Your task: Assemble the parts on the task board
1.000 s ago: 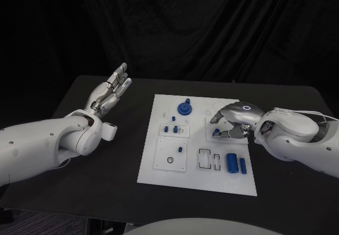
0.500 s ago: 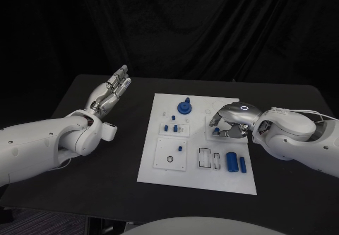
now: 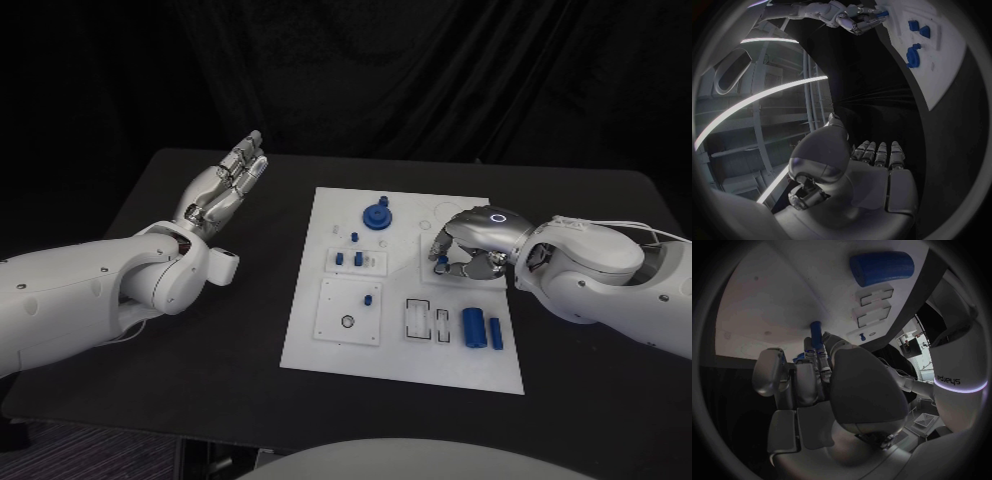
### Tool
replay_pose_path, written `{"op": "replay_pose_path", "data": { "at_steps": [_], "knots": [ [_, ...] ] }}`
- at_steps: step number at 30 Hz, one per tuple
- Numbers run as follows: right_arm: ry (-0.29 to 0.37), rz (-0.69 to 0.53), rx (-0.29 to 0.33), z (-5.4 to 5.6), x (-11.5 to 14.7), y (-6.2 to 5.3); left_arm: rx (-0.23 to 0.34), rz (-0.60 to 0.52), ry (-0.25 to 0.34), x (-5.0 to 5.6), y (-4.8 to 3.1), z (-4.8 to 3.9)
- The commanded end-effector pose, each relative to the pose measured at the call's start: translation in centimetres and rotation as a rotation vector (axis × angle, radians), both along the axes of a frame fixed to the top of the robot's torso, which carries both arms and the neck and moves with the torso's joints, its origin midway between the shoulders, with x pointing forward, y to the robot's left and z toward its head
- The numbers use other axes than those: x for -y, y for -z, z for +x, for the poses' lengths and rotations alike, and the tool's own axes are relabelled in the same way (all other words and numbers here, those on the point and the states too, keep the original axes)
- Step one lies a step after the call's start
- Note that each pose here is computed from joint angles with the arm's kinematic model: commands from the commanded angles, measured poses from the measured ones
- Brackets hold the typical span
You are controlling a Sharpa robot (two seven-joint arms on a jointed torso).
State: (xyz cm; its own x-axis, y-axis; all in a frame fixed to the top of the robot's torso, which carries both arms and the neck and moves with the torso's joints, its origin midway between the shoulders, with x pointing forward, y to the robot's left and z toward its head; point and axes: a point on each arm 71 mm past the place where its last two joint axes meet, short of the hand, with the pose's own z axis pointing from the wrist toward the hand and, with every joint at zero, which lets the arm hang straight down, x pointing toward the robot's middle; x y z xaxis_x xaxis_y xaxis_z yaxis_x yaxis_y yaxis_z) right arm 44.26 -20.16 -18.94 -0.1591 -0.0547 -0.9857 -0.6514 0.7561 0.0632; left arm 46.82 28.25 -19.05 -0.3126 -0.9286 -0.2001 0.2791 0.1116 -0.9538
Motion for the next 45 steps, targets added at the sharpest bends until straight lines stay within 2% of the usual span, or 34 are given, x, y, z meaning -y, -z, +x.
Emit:
{"op": "replay_pose_path", "data": {
  "at_steps": [1, 15, 21, 28, 35, 38, 45],
  "knots": [
    [-0.005, 0.01, 0.01, -0.1, 0.1, -0.1, 0.139, -0.062, 0.043, 0.2, -0.97, -0.44],
    [-0.003, 0.029, 0.022, -0.8, 0.2, -0.6, 0.117, -0.061, 0.052, 0.2, -0.75, -0.36],
    [-0.01, 0.043, 0.043, -0.9, 0.1, -1.6, 0.109, -0.062, 0.056, 0.3, -0.68, -0.33],
    [-0.03, 0.061, 0.079, -1.2, -0.3, -3.3, 0.101, -0.064, 0.064, 0.4, -0.61, -0.29],
    [-0.073, 0.08, 0.109, -1.8, -1.6, -5.1, 0.096, -0.066, 0.07, 0.5, -0.57, -0.26],
    [-0.115, 0.09, 0.111, -2.4, -2.8, -5.6, 0.093, -0.066, 0.073, 0.6, -0.54, -0.26],
    [-0.223, 0.069, 0.1, -3.7, -6.0, -5.8, 0.085, -0.067, 0.078, 0.7, -0.5, -0.27]
  ]
}}
